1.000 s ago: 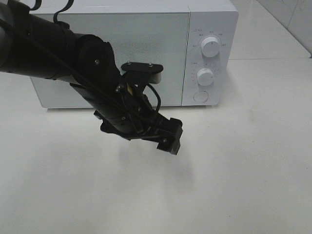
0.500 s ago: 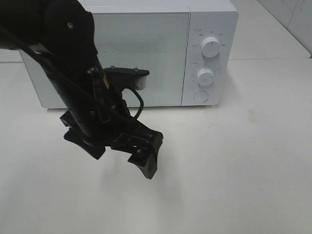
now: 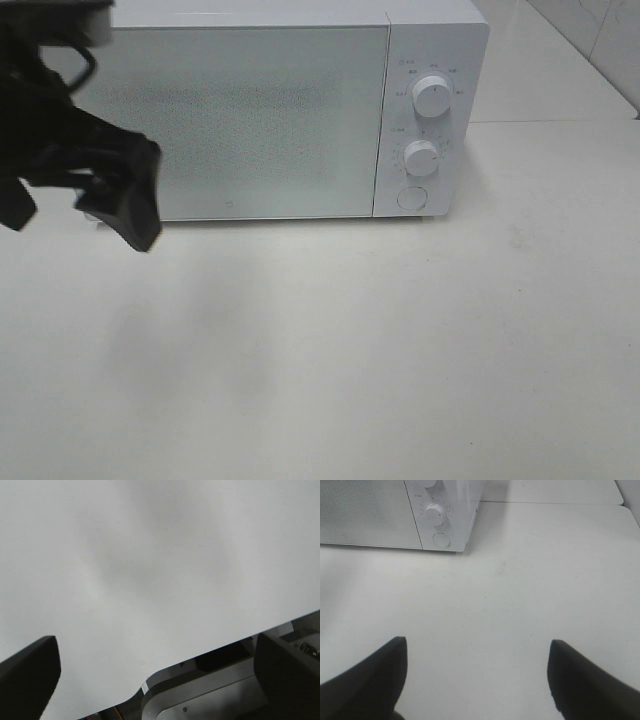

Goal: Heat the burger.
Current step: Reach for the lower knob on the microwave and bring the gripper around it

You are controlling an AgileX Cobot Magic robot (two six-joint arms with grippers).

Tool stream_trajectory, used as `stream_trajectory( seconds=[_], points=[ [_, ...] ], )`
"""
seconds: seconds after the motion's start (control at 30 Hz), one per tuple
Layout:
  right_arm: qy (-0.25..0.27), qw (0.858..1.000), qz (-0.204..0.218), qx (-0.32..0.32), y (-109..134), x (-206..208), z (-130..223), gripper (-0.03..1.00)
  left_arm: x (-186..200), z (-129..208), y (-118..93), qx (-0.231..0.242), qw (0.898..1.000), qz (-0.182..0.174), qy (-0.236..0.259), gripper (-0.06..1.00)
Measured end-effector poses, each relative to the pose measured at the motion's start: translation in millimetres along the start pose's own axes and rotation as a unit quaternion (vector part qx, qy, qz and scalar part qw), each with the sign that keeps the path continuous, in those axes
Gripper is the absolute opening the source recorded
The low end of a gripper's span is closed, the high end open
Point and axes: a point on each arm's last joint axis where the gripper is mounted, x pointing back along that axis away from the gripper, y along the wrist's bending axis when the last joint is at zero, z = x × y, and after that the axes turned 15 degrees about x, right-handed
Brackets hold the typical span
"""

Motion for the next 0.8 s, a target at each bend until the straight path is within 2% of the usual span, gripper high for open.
stream_trajectory(
  seconds=[0.07,0.1,0.17,0.23,0.27,0.3,0.37,0.4,0.47,0.5,0.57,0.8],
  points=[
    [0.0,1.0,0.0,0.0,0.0,0.0,0.0,0.75,20.0,-4.0,28.2,0.035,0.999,-0.001,-0.025,0.97],
    [0.0,1.0,0.0,0.0,0.0,0.0,0.0,0.75,20.0,-4.0,28.2,0.035,0.999,-0.001,-0.025,0.97],
    [0.0,1.0,0.0,0.0,0.0,0.0,0.0,0.75,42.6,-4.5,68.2,0.084,0.995,-0.013,-0.049,0.97],
    [0.0,1.0,0.0,0.0,0.0,0.0,0.0,0.75,47.5,-4.0,75.9,0.092,0.994,-0.016,-0.057,0.97],
    [0.0,1.0,0.0,0.0,0.0,0.0,0.0,0.75,56.5,-1.1,94.3,0.113,0.991,-0.024,-0.072,0.97],
    [0.0,1.0,0.0,0.0,0.0,0.0,0.0,0.75,56.5,-1.1,94.3,0.113,0.991,-0.024,-0.072,0.97],
    [0.0,1.0,0.0,0.0,0.0,0.0,0.0,0.75,64.0,8.7,115.9,0.14,0.986,-0.035,-0.086,0.97],
    [0.0,1.0,0.0,0.0,0.0,0.0,0.0,0.75,64.0,8.7,115.9,0.14,0.986,-0.035,-0.086,0.97],
    [0.0,1.0,0.0,0.0,0.0,0.0,0.0,0.75,64.1,25.0,133.5,0.164,0.982,-0.046,-0.086,0.97],
    [0.0,1.0,0.0,0.0,0.0,0.0,0.0,0.75,64.1,25.0,133.5,0.164,0.982,-0.046,-0.086,0.97],
    [0.0,1.0,0.0,0.0,0.0,0.0,0.0,0.75,61.7,45.6,143.8,0.187,0.977,-0.053,-0.084,0.97],
    [0.0,1.0,0.0,0.0,0.0,0.0,0.0,0.75,51.0,88.0,144.5,0.197,0.976,-0.055,-0.08,0.97]
  ],
)
